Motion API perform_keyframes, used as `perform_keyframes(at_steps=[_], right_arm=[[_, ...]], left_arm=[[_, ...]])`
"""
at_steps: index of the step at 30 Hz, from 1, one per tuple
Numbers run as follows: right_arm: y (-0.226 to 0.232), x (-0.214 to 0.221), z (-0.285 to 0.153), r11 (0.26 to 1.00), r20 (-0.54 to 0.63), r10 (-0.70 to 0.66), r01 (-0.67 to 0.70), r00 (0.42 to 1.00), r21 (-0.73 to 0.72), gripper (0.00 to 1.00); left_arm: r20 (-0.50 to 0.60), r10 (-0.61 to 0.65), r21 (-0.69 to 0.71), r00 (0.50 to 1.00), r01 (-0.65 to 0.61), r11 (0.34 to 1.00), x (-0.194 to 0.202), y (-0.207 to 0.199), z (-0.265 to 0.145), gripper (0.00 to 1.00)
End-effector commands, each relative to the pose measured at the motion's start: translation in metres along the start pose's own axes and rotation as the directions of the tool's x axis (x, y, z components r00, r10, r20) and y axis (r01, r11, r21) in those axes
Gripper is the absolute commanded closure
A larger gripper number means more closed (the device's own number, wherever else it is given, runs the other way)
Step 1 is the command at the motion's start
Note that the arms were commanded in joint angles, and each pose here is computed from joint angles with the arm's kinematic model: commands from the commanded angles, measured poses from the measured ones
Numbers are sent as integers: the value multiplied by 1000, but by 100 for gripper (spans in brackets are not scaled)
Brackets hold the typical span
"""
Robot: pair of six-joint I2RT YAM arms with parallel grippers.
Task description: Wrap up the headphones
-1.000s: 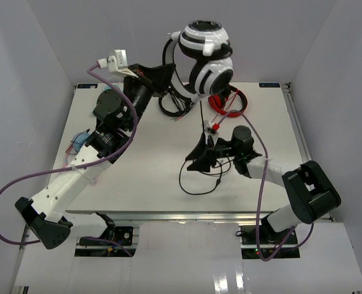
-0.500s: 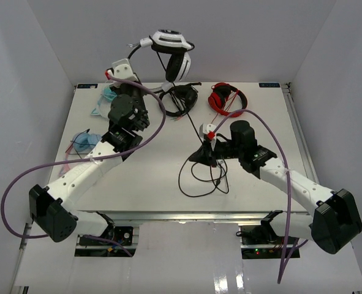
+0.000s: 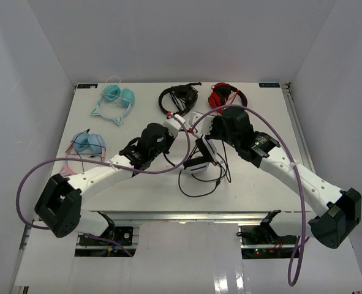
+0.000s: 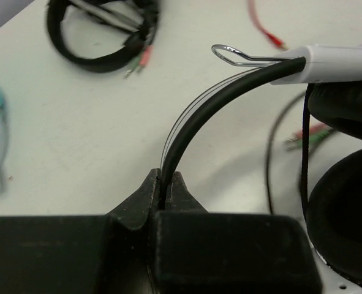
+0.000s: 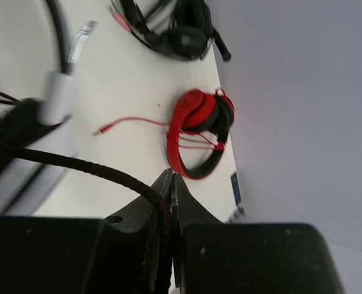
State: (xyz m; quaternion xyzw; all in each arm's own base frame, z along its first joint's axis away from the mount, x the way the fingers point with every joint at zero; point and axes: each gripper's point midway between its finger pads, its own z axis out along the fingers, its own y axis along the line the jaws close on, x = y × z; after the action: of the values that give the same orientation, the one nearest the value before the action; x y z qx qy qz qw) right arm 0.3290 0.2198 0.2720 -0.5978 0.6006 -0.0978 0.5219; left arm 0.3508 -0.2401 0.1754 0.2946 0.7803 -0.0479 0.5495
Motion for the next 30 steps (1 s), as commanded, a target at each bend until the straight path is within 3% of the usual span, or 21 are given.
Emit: perform_keyframes(at_steps=[1, 5, 8, 10, 14, 16, 20, 24, 30], right_arm=[[-31, 32, 4, 976, -171, -127, 153, 977, 152, 88], [-25, 55, 12, 993, -127, 12, 3, 992, 121, 83], [-8, 53, 11, 974, 57, 223, -220, 973, -44, 66], [19, 20, 1, 920, 255, 343, -269, 904, -284, 58], [63, -20, -30, 735, 385, 572, -244, 725, -633, 33], [79, -42, -47, 620, 387, 673, -196, 630, -760, 25], [108, -62, -39, 465, 292, 777, -196, 558, -863, 21], [125, -65, -35, 357, 213, 854, -237, 475, -903, 16], [121, -83, -45, 269, 180, 904, -189, 388, -945, 13]], left_arm=[[325, -74, 385, 943, -61, 921, -91, -48, -71, 100], [389, -151, 441, 909, -40, 897, -117, -49, -103, 100], [409, -237, 467, 881, 21, 884, -133, -46, -120, 100], [401, -293, 497, 868, 63, 865, -144, -46, -128, 100], [397, -375, 545, 838, 114, 830, -170, -46, -140, 100], [395, -404, 562, 825, 131, 817, -186, -45, -144, 100], [403, -471, 551, 785, 202, 809, -222, -31, -150, 100], [471, -558, 494, 683, 320, 809, -270, 4, -165, 100], [563, -707, 484, 428, 523, 702, -321, 54, -185, 100]])
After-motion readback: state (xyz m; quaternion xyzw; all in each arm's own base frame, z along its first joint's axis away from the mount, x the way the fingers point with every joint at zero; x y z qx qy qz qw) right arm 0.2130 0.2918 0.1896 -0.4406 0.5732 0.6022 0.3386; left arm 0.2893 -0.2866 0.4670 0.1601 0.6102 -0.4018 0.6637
